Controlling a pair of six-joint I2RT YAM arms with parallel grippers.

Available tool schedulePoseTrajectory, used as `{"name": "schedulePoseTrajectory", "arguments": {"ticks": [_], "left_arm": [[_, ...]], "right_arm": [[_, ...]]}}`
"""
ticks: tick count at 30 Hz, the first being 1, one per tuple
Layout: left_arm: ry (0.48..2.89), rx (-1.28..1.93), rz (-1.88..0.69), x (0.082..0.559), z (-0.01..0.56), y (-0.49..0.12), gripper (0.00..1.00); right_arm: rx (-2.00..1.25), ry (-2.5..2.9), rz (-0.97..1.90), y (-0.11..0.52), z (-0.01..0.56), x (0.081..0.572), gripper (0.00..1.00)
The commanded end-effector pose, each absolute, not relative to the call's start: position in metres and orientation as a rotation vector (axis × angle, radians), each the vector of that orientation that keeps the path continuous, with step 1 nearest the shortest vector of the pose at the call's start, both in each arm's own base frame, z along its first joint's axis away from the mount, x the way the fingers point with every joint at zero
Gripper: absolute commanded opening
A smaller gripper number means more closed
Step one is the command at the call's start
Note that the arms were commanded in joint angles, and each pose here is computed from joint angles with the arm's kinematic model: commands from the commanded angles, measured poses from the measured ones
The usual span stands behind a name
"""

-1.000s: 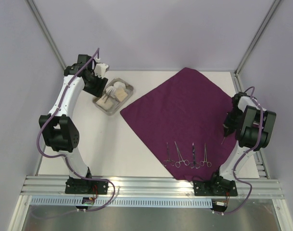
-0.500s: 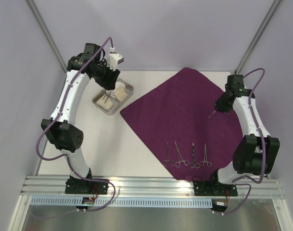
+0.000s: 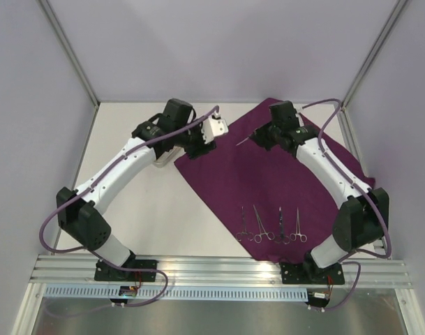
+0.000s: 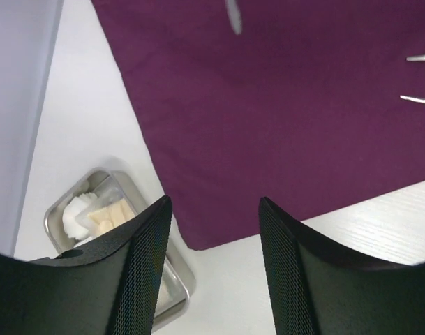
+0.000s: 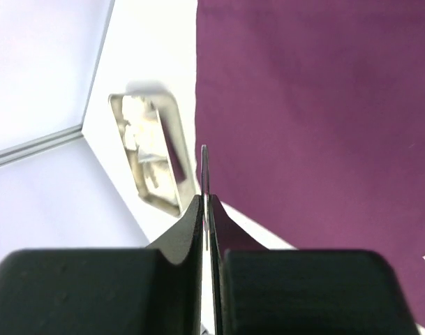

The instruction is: Prepare the surgical pack

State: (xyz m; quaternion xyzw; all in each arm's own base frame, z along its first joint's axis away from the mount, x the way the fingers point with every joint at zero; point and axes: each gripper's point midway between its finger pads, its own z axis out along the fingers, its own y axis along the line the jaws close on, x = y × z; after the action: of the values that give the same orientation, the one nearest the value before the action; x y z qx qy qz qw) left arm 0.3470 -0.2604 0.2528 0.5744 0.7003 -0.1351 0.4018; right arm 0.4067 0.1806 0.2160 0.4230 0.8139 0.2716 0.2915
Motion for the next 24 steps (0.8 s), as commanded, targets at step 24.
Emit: {"name": "schedulePoseTrajectory", "arguments": {"ticks": [24], "left_arm": [[1.289, 1.604, -0.186, 0.358, 0.242, -0.347, 0.57]], "right_arm": [[1.202, 2.145, 1.044, 0.243, 0.242, 0.381, 0.01]]}}
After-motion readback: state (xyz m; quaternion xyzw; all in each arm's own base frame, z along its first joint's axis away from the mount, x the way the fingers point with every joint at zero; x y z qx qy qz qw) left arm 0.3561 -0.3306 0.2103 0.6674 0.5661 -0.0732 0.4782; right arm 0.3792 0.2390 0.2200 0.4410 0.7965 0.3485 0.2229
